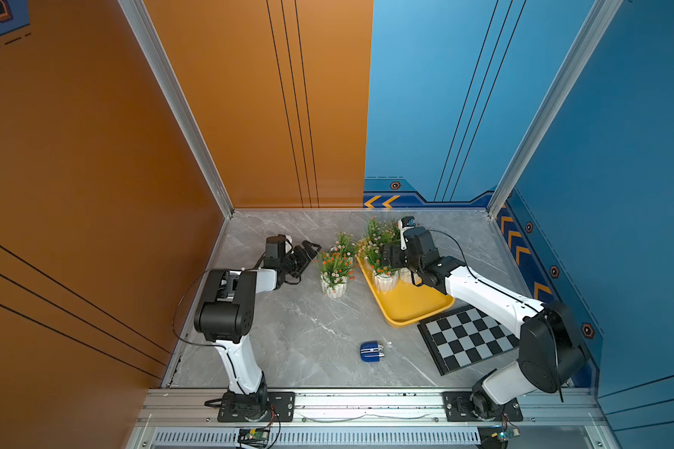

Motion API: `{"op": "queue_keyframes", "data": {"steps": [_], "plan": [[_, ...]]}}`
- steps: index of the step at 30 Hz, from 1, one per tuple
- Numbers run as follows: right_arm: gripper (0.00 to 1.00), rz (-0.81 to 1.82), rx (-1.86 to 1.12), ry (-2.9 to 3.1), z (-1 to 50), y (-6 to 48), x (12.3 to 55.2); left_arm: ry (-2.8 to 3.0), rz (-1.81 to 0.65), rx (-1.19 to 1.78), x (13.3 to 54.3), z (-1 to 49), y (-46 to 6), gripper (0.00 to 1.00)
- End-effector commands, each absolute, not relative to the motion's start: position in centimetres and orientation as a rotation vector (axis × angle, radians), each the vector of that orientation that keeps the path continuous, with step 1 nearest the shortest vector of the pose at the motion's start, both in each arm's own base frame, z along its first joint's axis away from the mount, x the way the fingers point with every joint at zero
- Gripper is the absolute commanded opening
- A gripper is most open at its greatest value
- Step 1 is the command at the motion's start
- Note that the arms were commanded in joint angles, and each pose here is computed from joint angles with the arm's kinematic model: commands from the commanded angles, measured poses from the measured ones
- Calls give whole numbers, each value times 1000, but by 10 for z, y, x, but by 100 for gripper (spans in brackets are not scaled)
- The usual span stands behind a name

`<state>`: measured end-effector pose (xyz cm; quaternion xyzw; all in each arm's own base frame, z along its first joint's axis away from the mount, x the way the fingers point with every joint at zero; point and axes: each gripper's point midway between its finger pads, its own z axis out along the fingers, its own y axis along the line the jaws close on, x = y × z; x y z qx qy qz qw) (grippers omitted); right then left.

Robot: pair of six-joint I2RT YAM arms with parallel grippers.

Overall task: Put the potted gypsophila into the storage box
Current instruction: Pick up the baby's breath potted plant from the center of the board.

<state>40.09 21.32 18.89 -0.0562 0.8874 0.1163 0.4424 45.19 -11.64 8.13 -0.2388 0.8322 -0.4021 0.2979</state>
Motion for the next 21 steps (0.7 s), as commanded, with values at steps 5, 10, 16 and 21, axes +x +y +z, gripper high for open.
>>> {"op": "queue_keyframes", "data": {"steps": [5, 10, 16, 21], "plan": [[100, 336, -69, 2170, 229, 215, 365, 2320, -760, -536, 385, 80, -94, 98], [100, 381, -115, 2161, 237, 227, 347, 2309, -573, -452, 335, 107, -86, 98], [97, 472, -210, 2200, 240, 259, 327, 2249, -314, -286, 266, 163, -78, 98], [95, 512, -226, 2243, 225, 281, 310, 2205, -317, -225, 222, 177, -79, 98]]}}
